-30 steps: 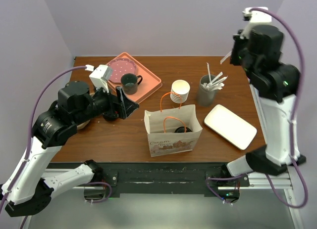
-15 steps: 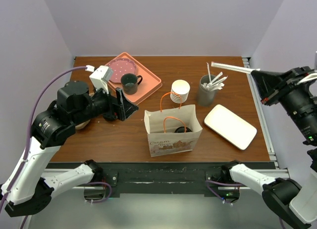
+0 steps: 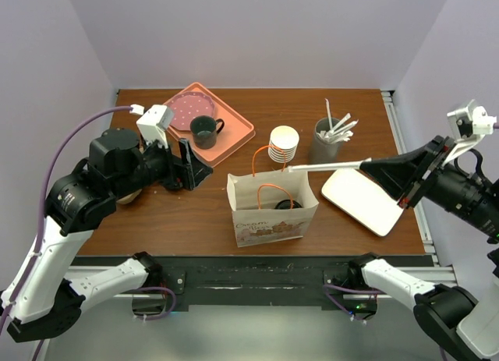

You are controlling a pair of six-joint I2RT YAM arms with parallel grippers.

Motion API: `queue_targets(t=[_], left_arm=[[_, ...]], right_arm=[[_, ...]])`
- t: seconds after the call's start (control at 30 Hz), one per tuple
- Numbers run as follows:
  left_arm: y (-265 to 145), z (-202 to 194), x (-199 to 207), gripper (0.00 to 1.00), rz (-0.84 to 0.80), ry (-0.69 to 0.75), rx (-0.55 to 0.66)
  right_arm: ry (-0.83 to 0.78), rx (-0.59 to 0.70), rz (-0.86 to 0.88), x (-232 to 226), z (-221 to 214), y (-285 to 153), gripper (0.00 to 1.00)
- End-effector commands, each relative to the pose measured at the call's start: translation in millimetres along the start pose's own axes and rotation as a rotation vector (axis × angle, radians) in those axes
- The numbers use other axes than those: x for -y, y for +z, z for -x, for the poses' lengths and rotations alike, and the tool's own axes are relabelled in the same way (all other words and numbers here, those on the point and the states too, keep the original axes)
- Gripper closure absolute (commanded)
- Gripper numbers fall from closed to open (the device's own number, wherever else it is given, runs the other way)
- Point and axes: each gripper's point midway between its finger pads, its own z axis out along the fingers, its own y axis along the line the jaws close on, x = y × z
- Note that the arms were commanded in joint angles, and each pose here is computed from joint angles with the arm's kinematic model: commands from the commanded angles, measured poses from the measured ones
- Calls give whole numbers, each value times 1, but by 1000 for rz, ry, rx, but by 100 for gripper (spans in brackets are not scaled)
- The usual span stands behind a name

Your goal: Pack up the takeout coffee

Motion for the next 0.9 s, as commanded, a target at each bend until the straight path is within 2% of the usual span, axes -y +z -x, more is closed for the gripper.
queue_targets(t=[0.0,0.27,0.4,0.73,0.87], left_arm=[[-12,10,3,14,4,-22,43],[-15,13,4,15,-4,-20,61],[-15,14,4,14,-12,-18,77],[-13,9,0,14,-23,-40,124],[-7,-3,0,14,-45,-51,104]], right_arm=[[75,-145,81,-14,-36,-6,100],[107,-190,76,-3,-50,16,100],[134,-253,88,6,-68,40,100],[137,-286,72,32,-79,94,100],[139,-312,63,40,-82,111,100]])
